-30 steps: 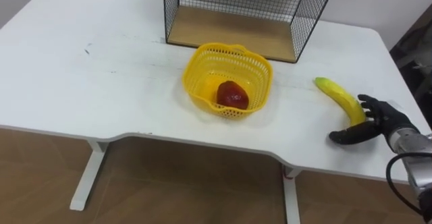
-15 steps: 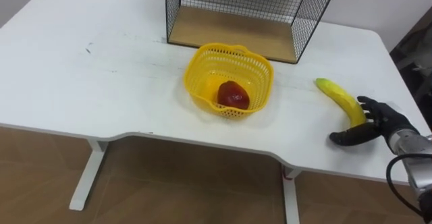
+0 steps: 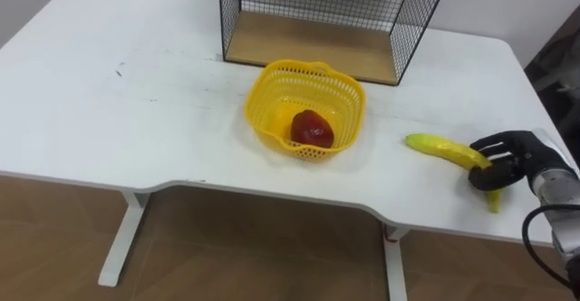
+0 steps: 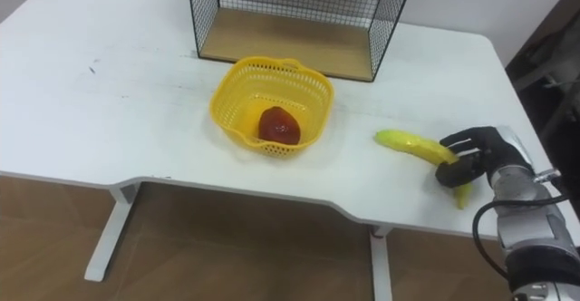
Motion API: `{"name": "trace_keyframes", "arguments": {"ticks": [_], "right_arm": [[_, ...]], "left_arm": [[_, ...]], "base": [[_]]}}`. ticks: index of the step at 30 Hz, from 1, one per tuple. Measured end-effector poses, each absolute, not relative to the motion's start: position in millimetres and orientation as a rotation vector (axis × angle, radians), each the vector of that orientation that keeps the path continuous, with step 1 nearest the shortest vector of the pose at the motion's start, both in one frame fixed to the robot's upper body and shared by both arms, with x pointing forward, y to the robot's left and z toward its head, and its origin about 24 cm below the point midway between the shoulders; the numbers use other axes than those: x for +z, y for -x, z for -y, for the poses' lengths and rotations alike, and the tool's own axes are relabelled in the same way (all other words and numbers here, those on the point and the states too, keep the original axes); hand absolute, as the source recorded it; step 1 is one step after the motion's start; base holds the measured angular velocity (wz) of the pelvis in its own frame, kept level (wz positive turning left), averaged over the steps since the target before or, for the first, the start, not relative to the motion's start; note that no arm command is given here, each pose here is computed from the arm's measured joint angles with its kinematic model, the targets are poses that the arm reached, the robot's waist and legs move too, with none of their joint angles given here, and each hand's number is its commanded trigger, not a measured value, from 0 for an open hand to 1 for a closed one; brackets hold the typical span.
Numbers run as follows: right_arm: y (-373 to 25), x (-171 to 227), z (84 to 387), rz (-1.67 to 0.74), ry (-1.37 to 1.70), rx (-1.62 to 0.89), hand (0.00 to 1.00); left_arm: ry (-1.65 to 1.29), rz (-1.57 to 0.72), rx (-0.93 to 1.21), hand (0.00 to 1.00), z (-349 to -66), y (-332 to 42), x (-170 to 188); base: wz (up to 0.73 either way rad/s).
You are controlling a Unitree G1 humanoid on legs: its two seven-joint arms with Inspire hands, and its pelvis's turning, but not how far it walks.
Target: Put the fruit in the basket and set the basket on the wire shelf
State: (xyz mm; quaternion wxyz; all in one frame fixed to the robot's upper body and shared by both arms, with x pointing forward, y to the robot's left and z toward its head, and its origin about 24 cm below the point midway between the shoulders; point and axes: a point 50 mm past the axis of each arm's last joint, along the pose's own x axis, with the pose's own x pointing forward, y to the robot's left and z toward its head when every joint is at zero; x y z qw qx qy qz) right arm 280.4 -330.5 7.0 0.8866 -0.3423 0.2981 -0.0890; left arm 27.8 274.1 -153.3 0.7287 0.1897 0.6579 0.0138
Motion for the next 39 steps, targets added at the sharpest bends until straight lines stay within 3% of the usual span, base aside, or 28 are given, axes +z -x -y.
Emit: {"name": "trace_keyframes", "arguments": {"ticks": [31,39], "right_arm": [[-284.4,11.0,325.4,-0.604,0.676,-0.163,1.00],[-307.3,57.4,302.0,-0.333,0.597,-0.155,1.00]], "left_arm": [[-0.441,-1.409,0.020,0.00,-273.7,-36.3,-150.6],[-0.441,-1.364,0.006,0.00,-271.0,-44.8,-150.3]], "base": [[0.00],[-0.01]]}}
